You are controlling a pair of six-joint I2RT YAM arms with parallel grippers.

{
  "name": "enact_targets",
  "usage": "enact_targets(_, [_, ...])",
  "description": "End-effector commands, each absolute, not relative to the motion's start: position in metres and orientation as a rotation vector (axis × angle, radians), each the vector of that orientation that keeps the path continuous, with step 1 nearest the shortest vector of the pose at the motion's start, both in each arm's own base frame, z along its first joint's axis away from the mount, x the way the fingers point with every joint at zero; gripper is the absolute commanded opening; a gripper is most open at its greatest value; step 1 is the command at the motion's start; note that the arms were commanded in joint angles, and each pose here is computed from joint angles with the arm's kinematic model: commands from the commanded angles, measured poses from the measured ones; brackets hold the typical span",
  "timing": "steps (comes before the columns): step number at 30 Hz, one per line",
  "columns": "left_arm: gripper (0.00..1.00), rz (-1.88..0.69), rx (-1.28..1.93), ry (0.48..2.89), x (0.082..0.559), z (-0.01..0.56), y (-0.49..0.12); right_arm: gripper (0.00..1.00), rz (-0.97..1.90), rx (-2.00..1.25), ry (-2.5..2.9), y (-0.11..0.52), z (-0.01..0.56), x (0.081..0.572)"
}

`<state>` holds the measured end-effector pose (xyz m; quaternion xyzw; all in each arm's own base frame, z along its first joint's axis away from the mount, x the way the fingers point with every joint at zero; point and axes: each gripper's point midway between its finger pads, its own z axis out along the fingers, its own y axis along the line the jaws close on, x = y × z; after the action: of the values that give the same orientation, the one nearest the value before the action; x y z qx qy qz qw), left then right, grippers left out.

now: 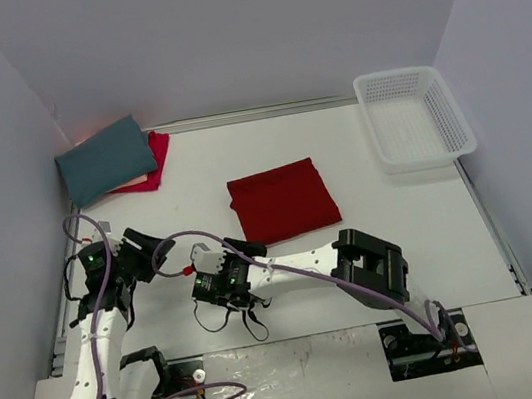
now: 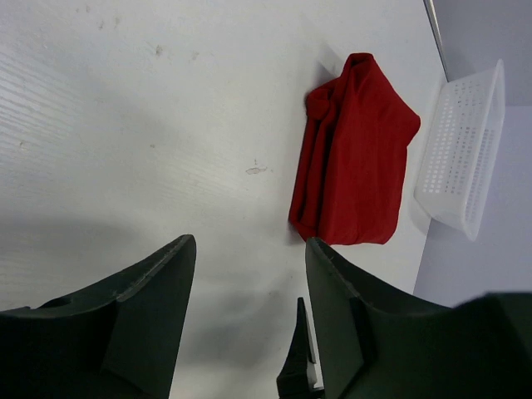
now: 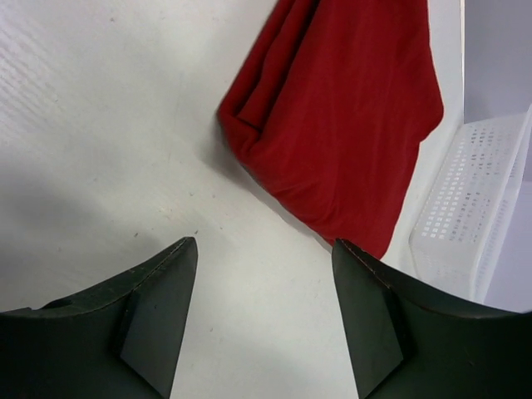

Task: Fold and stack the t-shirts
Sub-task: Fold the long partially folded tshirt into a neat square

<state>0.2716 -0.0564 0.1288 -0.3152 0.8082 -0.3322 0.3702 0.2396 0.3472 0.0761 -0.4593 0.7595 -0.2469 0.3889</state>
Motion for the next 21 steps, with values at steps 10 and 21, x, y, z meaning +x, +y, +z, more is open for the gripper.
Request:
enact_targets(10, [0.53, -0.915, -0.794, 2.012, 0.280, 0.140, -0.049, 0.62, -0.823, -1.223, 1.861, 0.340, 0.067, 0.250])
enact_targets(21, [0.53, -0.945, -0.797, 2.018, 0.282, 0.133, -0.047, 0.59, -0.889, -1.198, 1.891, 0.332, 0.053, 0.271])
